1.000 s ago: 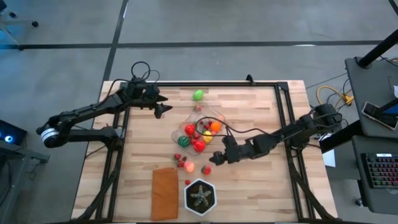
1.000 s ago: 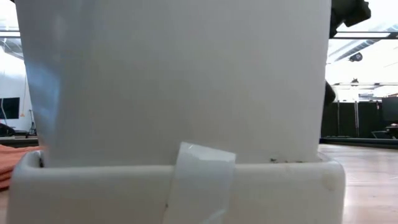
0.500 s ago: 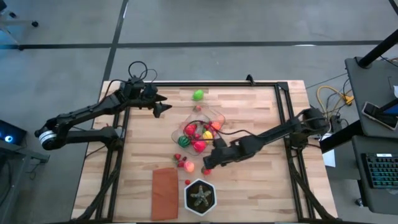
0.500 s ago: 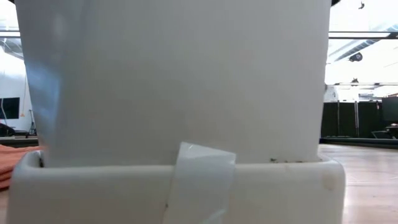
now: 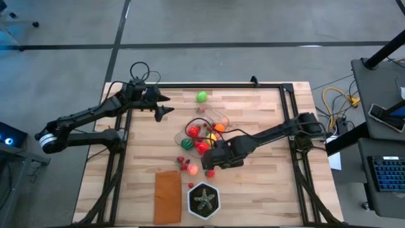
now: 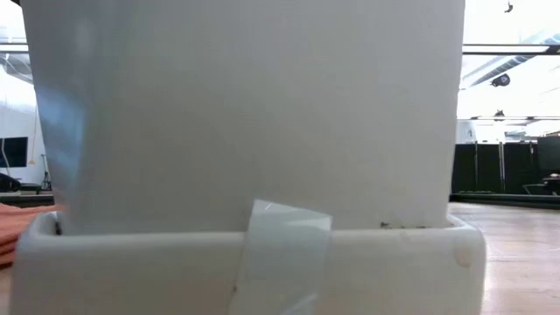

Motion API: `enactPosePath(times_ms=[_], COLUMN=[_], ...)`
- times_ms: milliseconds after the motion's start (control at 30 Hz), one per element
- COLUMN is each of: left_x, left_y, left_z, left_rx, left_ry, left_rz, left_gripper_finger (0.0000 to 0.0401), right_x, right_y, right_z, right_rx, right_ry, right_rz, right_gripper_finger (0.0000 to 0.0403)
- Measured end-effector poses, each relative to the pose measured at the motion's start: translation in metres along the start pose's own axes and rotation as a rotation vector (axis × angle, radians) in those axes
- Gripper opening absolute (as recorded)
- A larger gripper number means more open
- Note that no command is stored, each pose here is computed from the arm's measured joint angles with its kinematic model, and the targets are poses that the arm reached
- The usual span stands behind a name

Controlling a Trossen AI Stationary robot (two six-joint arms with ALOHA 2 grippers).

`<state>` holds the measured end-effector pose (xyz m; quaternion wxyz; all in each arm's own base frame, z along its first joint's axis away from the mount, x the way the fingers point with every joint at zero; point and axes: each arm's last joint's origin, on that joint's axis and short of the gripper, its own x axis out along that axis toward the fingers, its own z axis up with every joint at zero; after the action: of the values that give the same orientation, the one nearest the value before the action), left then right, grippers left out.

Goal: Pick and placing Produce into tupperware
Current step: Put the red strawberry into the transparent bin

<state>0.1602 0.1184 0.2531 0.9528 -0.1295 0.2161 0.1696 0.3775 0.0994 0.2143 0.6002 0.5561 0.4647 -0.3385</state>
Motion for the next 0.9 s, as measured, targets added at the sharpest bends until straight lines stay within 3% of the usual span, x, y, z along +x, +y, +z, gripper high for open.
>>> enactPosePath(times_ms=[300,500,700,900], left_x=[0.0,0.0,-0.001,-0.001], left_y=[0.0,0.0,-0.001,-0.003], left_z=[0.0,-0.001,0.0,0.0], left_rx=[-0.005,-0.006,-0.003,0.002], left_ry=[0.005,0.006,0.004,0.004], left_rz=[0.0,0.0,-0.003,-0.011], left_gripper_finger=[0.0296,0.0296,0.0296,0.0296], right_x=[0.026,0.036,0.048,0.049], right_y=[0.014,0.033,0.04,0.037], right_z=[0.011,0.01,0.006,0.004], right_rx=[0.092,0.082,0.01,-0.012], right_ry=[0.166,0.171,0.163,0.067], right_rz=[-0.064,-0.043,-0.12,-0.202], right_gripper_finger=[0.0304,0.0304,0.0301,0.0298])
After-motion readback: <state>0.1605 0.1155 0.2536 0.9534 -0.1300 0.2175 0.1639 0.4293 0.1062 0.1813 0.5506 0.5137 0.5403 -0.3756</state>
